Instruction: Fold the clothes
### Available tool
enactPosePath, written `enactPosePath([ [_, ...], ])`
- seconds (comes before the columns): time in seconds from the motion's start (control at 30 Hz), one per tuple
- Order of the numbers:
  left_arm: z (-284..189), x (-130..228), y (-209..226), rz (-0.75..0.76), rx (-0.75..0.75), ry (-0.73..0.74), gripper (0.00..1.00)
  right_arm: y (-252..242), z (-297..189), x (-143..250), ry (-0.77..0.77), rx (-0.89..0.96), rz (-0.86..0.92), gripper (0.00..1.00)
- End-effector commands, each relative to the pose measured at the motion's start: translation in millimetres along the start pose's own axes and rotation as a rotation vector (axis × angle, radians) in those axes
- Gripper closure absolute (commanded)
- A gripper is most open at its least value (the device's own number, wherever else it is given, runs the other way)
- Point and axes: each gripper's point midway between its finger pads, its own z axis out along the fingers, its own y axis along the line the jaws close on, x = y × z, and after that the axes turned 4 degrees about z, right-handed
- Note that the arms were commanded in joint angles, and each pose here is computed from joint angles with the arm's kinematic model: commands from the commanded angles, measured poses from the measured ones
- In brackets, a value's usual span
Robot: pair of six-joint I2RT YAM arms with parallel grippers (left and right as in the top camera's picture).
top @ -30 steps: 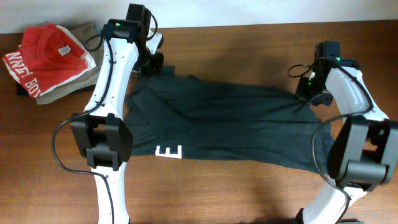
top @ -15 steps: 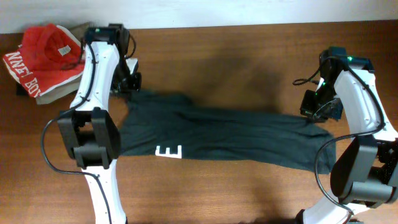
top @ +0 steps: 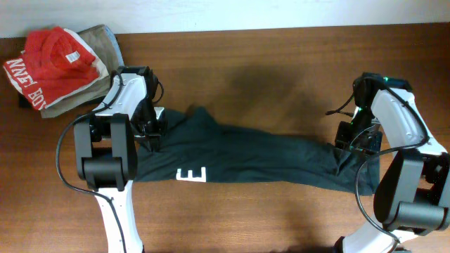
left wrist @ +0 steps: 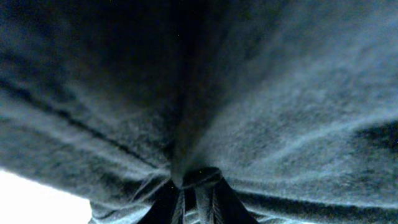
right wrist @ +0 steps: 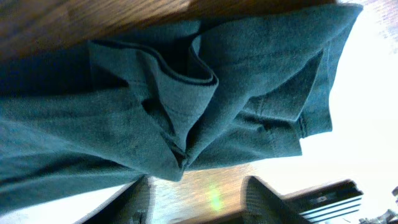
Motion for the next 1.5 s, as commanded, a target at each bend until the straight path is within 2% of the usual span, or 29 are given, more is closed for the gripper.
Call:
enactPosePath([
  [0.0,-21,-4,3,-0.011,-0.014,-0.037,0.84,0,-12,-7,-0.049,-0.015,0.010,0.07],
  [0.03,-31,-5,3,-0.011,-0.016,-0.057,0.83,0,-15,-10,-0.059,-0.020,0.015,0.01],
  [0.1,-59,-11,3,-0.018,-0.019,-0.128,0.84,-1,-22,-17,-0.087,-0.032,0.027,0.01],
  [0.13,-73,-14,3,-0.017,-0.019,-0.167,0.81,-1,-24,-22,-0.103,-0.039,0.032,0.01],
  [0.17,-89,-18,1,-0.014,-0.013,-0.219,0.74,-1,-25,-25,-0.116,-0.043,0.034,0.01],
  [0.23,-114,-28,-11,0.003,0.031,-0.320,0.29,2,-26,-32,-0.144,-0.052,0.032,0.01],
  [0.27,-120,-34,-19,0.022,0.059,-0.355,0.21,3,-26,-34,-0.155,-0.057,0.031,0.01],
  [0.3,-122,-38,-26,0.045,0.086,-0.377,0.17,4,-26,-36,-0.160,-0.062,0.031,0.01],
  [0.43,-105,-51,-60,0.164,0.178,-0.375,0.16,16,-28,-38,-0.164,-0.125,0.026,0.01],
  [0.63,-66,-64,-89,0.296,0.161,-0.322,0.18,17,-28,-38,-0.162,-0.133,0.025,0.01],
  [0.97,-57,-71,-114,0.466,0.176,-0.342,0.18,17,-26,-37,-0.156,-0.131,0.025,0.01],
  [1.1,-51,-69,-123,0.481,0.198,-0.323,0.23,17,-25,-37,-0.154,-0.131,0.025,0.01],
  [1.13,-51,-68,-125,0.485,0.197,-0.321,0.38,17,-25,-36,-0.154,-0.131,0.025,0.01],
  [1.17,-51,-68,-125,0.486,0.197,-0.321,0.45,17,-25,-36,-0.154,-0.131,0.025,0.01],
  [1.27,-51,-68,-125,0.486,0.197,-0.320,0.60,17,-25,-36,-0.154,-0.131,0.025,0.01],
  [1.33,-51,-67,-125,0.484,0.194,-0.314,0.82,17,-25,-36,-0.154,-0.131,0.025,0.01],
  [1.37,-50,-66,-122,0.481,0.181,-0.306,0.98,17,-25,-36,-0.153,-0.130,0.025,0.01],
  [1.47,-48,-59,-119,0.473,0.180,-0.274,0.99,17,-25,-37,-0.157,-0.132,0.025,0.01],
])
